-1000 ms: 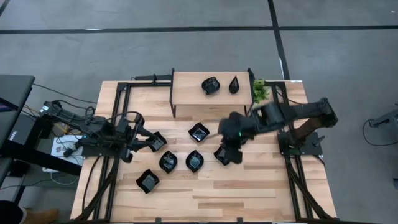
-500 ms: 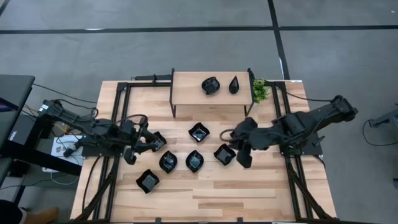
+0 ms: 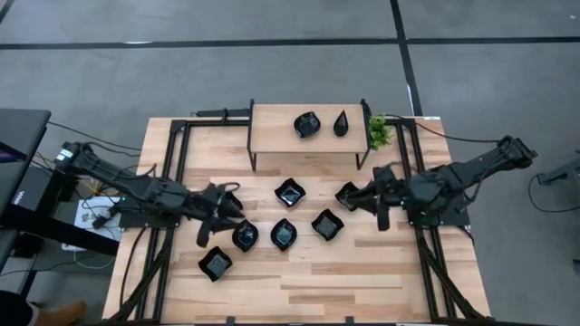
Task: Pick & Place Mini shaped plates
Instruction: Stack the leaf-shaped plate on top of the other leaf-shaped plates on the shelf
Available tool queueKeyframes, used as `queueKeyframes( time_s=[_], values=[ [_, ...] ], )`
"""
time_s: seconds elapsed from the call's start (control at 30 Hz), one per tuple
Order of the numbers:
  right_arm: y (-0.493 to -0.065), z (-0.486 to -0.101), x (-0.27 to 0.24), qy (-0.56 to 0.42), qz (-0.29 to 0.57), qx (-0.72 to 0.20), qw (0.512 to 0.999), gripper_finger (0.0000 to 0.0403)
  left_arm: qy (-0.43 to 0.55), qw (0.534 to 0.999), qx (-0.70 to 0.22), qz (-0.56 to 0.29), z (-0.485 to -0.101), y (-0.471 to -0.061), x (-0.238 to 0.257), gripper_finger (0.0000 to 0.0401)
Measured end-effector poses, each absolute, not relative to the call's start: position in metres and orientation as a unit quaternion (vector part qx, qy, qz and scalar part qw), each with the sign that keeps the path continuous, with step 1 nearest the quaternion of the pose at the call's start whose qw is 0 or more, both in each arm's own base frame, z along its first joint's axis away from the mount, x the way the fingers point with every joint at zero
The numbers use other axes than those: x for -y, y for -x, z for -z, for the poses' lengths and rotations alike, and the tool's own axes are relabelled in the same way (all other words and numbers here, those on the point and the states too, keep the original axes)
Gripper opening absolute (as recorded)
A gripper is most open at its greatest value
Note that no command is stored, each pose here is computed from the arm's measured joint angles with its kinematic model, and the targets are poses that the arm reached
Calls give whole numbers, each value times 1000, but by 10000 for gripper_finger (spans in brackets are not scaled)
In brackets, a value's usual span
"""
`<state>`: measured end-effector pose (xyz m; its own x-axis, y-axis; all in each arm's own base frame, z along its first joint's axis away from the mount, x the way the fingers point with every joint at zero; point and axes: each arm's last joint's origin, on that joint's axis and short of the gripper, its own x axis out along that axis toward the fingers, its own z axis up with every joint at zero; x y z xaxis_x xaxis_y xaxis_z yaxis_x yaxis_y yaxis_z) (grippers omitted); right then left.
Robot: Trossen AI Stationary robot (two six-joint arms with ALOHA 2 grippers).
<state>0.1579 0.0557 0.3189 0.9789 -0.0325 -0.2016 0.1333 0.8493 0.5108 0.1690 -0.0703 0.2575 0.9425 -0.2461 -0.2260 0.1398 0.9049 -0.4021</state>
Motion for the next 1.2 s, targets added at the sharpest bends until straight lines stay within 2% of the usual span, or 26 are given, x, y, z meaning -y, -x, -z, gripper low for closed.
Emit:
queueKeyframes(
  time_s=[0.33, 0.57, 0.73, 1.03, 1.2],
  values=[
    [-148, -298, -51, -248, 13, 22, 968, 72, 353, 867, -337, 100, -224, -188, 86, 145],
    [-138, -284, -47, -264, 8, 41, 964, 72, 412, 795, -441, 59, -198, -193, 92, 145],
    [-139, -281, -45, -305, 15, 39, 951, 72, 437, 771, -463, 36, -192, -194, 92, 145],
    [-145, -276, -47, -298, 20, 21, 954, 72, 454, 755, -465, -86, -183, -187, 85, 145],
    [-149, -272, -49, -292, 23, 8, 956, 72, 466, 749, -454, -121, -182, -186, 83, 145]
  ],
)
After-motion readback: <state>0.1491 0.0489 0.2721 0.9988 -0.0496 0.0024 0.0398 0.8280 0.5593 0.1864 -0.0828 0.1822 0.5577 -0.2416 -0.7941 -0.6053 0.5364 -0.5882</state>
